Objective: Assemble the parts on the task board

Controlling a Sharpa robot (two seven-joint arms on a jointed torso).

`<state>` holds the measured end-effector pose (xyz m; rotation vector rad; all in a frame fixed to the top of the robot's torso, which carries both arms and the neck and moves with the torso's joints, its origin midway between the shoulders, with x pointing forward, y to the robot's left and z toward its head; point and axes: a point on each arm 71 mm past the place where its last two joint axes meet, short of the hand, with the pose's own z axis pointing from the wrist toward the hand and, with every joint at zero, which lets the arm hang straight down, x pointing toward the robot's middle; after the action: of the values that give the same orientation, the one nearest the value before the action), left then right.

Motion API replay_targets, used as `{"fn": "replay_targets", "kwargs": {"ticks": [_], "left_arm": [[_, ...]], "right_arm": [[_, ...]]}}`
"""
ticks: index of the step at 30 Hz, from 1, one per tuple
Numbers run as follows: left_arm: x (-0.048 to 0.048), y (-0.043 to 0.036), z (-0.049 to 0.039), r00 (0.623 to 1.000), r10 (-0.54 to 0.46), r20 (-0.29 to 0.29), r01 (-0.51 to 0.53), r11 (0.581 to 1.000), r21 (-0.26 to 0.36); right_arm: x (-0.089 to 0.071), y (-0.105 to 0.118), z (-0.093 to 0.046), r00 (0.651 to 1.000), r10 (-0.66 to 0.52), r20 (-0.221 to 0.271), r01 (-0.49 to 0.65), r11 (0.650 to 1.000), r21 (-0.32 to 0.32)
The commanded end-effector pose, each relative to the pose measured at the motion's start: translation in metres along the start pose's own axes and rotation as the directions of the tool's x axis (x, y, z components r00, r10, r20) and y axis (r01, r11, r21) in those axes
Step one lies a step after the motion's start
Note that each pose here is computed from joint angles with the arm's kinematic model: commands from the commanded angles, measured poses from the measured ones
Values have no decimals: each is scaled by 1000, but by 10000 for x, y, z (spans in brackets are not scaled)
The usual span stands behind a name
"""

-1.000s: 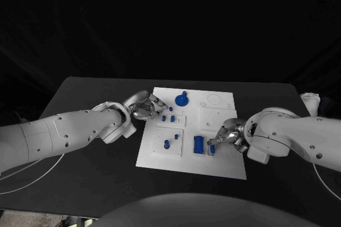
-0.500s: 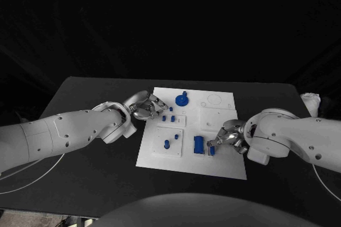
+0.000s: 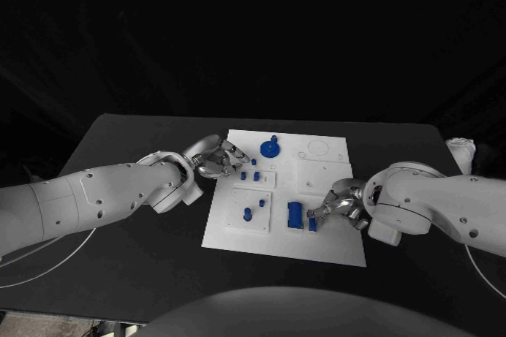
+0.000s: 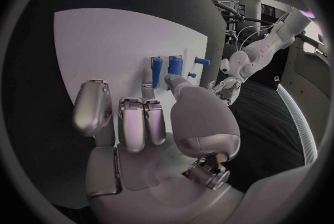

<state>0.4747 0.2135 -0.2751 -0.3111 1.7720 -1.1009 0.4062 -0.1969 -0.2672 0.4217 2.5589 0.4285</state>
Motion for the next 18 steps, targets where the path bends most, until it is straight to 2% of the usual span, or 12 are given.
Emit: {"fn": "replay_targets", "kwargs": {"ticks": [1,12,15,18], "left_arm": [[21,-12,7,1000,-10,-15,10,1000,3],[17,-4,5,1000,-10,-15,10,1000,-1],[17,-5,5,1000,-10,-15,10,1000,-1],[16,-8,2,1000,-10,-13,10,1000,3]], "right_arm": [[18,-2,0,1000,-16,-13,16,1000,-3],[8,-42,-10,1000,4,-2,-4,1000,-1],[0,-52,-19,1000,19,12,-18,1000,-9],[-16,-63,-58,997,48,54,-45,997,-55]]}}
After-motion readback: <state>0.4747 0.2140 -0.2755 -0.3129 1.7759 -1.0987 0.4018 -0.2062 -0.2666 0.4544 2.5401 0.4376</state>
